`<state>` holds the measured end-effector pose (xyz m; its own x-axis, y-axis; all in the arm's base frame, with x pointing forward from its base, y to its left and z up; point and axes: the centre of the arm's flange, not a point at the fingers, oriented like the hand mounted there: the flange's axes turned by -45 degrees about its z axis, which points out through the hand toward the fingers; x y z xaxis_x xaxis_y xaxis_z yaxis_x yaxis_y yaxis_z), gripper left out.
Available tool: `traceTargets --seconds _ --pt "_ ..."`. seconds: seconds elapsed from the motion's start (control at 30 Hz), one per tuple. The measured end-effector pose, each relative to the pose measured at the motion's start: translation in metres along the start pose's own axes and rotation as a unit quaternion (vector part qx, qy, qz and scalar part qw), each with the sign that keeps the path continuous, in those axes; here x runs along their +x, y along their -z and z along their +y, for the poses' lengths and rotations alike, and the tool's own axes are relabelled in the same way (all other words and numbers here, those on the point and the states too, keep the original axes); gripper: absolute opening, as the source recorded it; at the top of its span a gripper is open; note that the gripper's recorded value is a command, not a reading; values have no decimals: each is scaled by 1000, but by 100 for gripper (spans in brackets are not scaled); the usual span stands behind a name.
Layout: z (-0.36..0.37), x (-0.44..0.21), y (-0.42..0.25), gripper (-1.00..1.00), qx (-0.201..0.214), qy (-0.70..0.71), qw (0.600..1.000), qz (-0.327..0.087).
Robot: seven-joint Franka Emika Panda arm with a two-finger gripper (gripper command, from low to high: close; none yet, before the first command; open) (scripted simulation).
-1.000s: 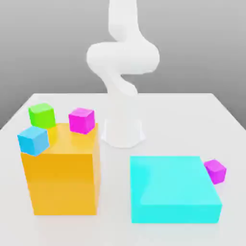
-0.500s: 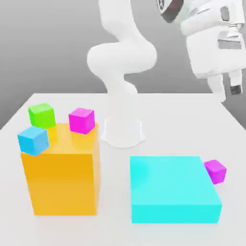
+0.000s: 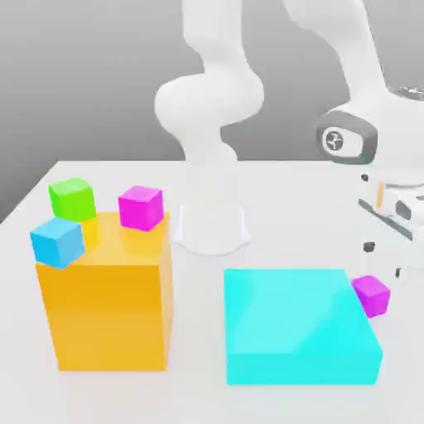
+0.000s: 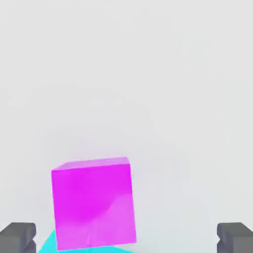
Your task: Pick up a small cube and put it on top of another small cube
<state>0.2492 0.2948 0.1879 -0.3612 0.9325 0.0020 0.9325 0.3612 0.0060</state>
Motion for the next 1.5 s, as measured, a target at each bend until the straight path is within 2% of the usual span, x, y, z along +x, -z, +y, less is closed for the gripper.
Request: traceTargets --seconds 0.13,0.17,0.4,0.7,0.9,1.1,1.3,1.5 --pt "-2 -1 -39 0 2 4 1000 -1" --pt "-3 -1 -49 -100 3 4 1000 -1" --pt "-3 -1 -51 -100 3 4 1000 -2" --pt "8 -16 30 -100 6 -13 1000 2" --pt "40 -109 93 -100 8 -116 993 11" --pt "34 -206 155 -100 7 -211 977 13" --pt "-10 -299 212 -100 4 -310 951 9" --pt "-88 -374 261 -100 3 -413 911 1"
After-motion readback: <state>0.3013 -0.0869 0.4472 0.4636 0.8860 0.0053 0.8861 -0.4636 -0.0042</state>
